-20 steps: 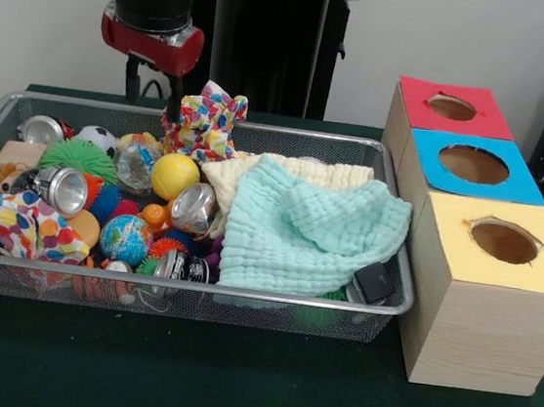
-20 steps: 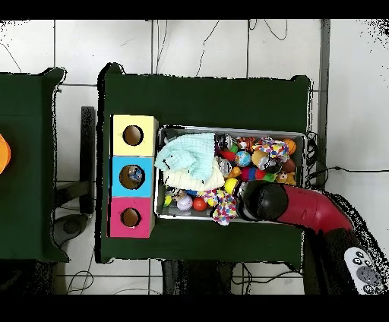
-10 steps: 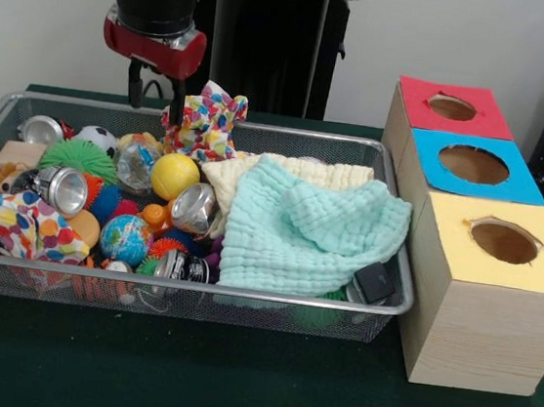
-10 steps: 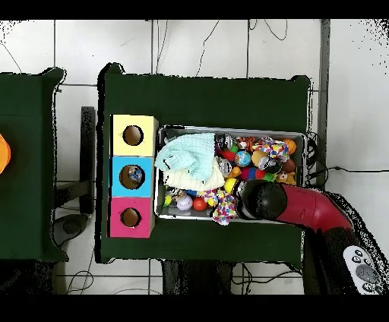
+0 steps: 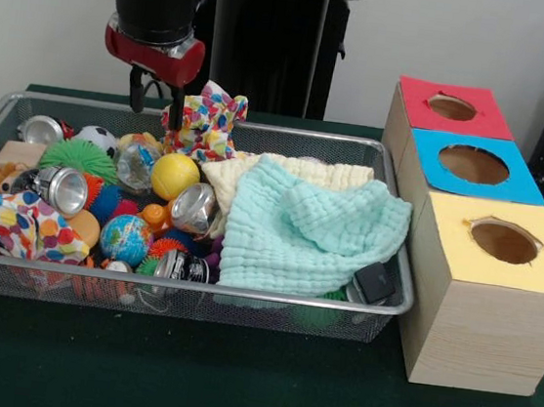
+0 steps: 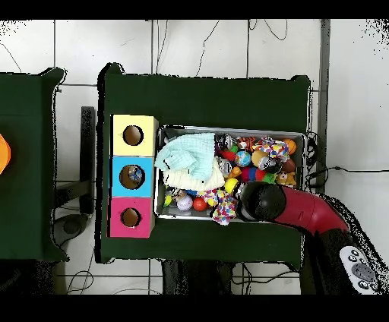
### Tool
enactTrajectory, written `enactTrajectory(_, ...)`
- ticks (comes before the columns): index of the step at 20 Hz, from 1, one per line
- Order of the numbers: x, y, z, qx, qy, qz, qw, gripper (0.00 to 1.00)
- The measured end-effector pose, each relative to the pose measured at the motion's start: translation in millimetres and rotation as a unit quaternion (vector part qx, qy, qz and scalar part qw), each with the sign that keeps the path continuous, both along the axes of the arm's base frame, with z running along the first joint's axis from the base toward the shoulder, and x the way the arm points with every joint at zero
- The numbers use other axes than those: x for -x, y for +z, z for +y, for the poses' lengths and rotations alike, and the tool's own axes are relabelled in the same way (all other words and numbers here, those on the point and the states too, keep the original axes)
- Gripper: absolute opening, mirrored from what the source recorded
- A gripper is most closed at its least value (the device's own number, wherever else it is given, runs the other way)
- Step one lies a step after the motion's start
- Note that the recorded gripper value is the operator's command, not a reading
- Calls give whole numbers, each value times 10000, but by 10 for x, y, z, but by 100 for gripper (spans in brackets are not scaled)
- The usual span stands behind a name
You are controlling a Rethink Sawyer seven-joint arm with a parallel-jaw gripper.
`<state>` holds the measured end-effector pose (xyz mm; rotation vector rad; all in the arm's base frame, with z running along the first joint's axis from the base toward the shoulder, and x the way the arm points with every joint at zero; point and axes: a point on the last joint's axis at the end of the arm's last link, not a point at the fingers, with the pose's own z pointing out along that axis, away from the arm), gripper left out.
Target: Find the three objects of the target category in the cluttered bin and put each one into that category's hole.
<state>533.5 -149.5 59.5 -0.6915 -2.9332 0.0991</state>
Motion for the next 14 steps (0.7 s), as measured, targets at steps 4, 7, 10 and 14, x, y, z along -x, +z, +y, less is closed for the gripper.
enactTrajectory(4, 82, -78, -30, -20, -295, 149, 9995, 100)
enactTrajectory(7, 143, -133, -74, 4, -567, 224, 9981, 100)
enactTrajectory(10, 223, -202, -131, 79, -958, 303, 9949, 100)
enactTrajectory(14, 283, -268, -191, 189, -1302, 308, 9908, 100)
